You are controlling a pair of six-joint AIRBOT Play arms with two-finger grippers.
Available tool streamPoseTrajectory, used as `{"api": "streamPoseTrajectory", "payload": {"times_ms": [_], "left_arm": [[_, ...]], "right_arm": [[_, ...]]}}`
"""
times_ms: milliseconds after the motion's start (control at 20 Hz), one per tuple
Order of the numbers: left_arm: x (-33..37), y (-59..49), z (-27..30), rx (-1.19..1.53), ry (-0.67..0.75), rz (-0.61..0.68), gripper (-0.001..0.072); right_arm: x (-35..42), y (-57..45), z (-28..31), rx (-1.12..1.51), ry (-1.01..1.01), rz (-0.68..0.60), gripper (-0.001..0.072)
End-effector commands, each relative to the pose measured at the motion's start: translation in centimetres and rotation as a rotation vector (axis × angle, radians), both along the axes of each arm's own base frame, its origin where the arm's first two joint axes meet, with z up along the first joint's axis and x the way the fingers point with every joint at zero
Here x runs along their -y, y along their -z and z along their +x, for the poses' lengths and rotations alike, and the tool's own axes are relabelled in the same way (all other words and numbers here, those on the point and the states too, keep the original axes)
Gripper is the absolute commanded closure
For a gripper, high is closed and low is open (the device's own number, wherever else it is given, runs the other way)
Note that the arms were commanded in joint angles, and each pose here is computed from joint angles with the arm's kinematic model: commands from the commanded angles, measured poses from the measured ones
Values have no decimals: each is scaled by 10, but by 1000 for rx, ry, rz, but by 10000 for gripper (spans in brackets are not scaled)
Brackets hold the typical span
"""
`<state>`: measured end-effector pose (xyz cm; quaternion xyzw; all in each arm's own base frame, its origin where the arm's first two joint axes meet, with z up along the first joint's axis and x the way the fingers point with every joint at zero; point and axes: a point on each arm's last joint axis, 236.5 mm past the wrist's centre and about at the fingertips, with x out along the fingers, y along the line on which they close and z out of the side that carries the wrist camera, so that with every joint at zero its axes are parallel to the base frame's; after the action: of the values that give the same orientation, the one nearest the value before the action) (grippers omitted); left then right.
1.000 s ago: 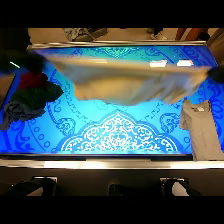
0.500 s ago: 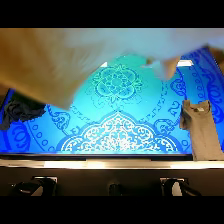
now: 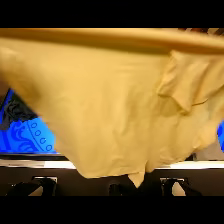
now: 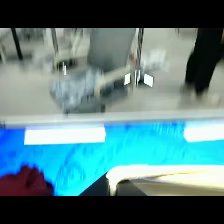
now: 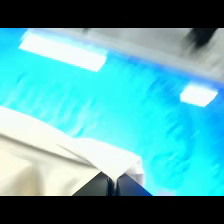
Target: Fold the shirts.
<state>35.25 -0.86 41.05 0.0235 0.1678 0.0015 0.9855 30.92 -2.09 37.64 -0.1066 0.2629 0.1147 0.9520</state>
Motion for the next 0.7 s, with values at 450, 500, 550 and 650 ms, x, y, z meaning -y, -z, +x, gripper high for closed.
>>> {"api": "streamPoseTrajectory", "payload": {"times_ms": [450, 500, 550, 650], "left_arm": [[-31, 426, 144, -948, -57, 92, 672], [-33, 436, 149, -955, -59, 87, 672], [-34, 444, 151, -965, -61, 86, 672], [-38, 453, 154, -970, -66, 84, 672]], "right_arm": [[-81, 380, 244, -553, -71, 402, 670], [-83, 389, 251, -548, -57, 432, 670], [-83, 395, 253, -548, -50, 440, 670], [-83, 397, 253, -544, -67, 421, 669]]}}
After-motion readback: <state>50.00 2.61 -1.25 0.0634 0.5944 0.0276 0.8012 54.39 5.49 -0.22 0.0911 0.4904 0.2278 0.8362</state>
